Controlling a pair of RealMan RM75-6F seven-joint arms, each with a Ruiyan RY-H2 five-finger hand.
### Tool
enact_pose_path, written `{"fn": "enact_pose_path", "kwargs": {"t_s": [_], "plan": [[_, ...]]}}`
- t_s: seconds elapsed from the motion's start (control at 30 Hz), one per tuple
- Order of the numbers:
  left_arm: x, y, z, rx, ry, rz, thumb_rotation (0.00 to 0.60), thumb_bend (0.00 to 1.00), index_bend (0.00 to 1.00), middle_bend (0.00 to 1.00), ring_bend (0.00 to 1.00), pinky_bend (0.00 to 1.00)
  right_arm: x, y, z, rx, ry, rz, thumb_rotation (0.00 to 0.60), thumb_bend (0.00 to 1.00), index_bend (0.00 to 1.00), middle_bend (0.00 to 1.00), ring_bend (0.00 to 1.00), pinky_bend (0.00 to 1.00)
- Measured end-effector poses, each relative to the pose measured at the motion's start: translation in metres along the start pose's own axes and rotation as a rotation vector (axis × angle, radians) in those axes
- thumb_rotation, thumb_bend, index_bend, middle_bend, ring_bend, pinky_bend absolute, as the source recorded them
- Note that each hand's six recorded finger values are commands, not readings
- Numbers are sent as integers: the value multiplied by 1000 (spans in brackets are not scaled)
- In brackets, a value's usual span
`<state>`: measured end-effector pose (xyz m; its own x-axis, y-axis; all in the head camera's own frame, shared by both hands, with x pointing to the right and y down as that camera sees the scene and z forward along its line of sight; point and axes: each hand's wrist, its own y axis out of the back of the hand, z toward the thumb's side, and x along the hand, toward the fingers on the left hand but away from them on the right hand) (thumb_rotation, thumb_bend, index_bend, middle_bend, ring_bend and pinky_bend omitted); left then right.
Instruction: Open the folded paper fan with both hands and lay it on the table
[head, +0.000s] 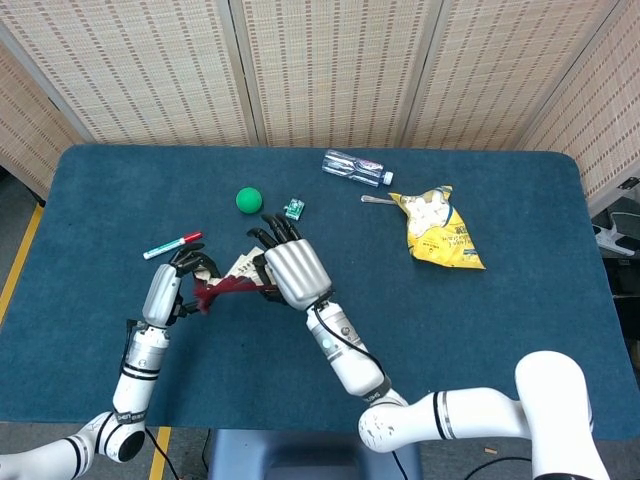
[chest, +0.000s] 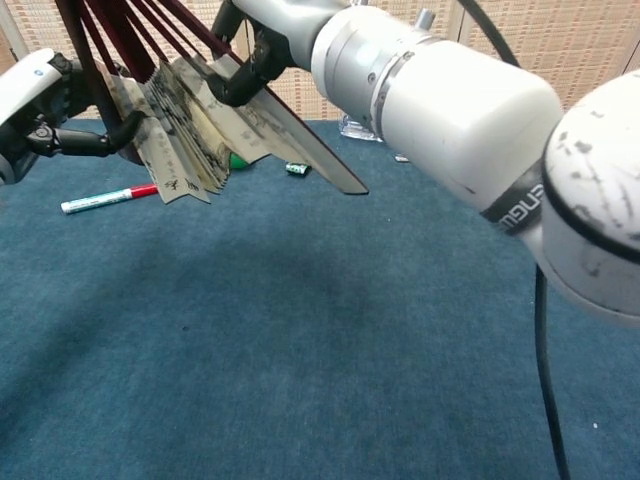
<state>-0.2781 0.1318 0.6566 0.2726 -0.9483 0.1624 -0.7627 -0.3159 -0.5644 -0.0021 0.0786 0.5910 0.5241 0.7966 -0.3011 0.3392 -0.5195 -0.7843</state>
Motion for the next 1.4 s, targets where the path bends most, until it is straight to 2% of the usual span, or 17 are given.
{"fn": "enact_pose_path", "kwargs": {"t_s": [0.33,0.63,0.9,1.17,1.4], "plan": [[3,18,-18,95,22,52,600,765,717,764,411,226,10,26,-25,78,-26,-28,600,674,796,193,0,40],[5,34,-29,235,32,81,600,764,714,768,418,226,28,48,-48,163,-35,-40,600,674,796,193,0,40],[6,44,-33,304,27,119,600,762,713,766,420,226,39,54,-59,212,-36,-43,600,674,794,193,0,39],[8,60,-39,455,14,186,600,760,712,764,424,221,57,67,-71,302,-13,-72,600,674,788,193,0,40],[7,64,-47,516,16,200,600,761,710,763,424,223,69,70,-79,341,6,-105,600,675,781,193,0,40]]}}
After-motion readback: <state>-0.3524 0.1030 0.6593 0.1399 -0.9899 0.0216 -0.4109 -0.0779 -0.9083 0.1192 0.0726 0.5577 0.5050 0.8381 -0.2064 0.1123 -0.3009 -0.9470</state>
